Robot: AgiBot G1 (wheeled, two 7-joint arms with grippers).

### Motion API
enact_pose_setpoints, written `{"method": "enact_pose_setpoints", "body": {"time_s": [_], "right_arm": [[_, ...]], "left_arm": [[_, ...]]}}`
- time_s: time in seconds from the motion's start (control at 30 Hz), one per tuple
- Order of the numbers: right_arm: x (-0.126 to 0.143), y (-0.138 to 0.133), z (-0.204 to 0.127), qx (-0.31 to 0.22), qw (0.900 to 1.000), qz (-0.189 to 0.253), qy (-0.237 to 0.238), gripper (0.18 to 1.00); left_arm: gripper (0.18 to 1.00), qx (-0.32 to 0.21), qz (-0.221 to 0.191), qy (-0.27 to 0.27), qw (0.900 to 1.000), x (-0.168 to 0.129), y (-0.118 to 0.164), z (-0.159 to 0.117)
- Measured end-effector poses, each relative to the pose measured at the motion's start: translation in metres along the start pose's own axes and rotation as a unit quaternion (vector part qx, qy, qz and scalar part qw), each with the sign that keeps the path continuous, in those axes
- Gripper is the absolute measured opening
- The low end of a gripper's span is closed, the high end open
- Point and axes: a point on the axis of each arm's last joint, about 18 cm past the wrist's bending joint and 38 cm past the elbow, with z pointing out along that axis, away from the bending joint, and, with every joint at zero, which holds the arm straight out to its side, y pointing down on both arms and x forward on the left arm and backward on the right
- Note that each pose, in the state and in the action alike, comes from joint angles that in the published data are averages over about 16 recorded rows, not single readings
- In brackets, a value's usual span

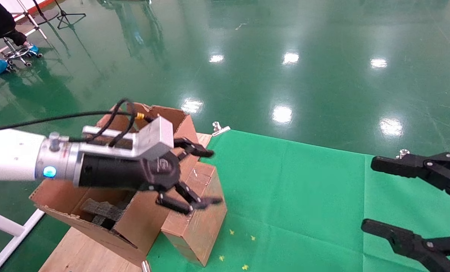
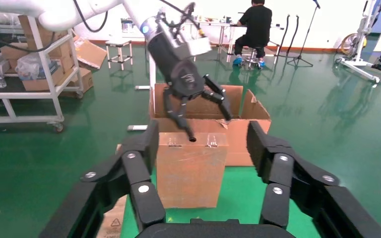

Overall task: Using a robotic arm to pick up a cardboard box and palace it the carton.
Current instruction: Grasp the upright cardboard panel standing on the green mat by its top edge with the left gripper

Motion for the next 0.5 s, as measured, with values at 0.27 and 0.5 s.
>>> {"method": "enact_pose_setpoints", "body": {"time_s": [0.27, 0.5], "right_arm": [[0.0, 0.0, 0.0, 0.0, 1.0, 0.0, 0.0, 0.577], [0.0, 0.0, 0.0, 0.0, 1.0, 0.0, 0.0, 0.416]], "left_arm": [[1.001, -0.086, -0.104, -0.051, 0.9896, -0.025, -0.008, 0.0], [1.001, -0.145, -0.201, -0.071, 0.9662, -0.031, -0.018, 0.012]]}}
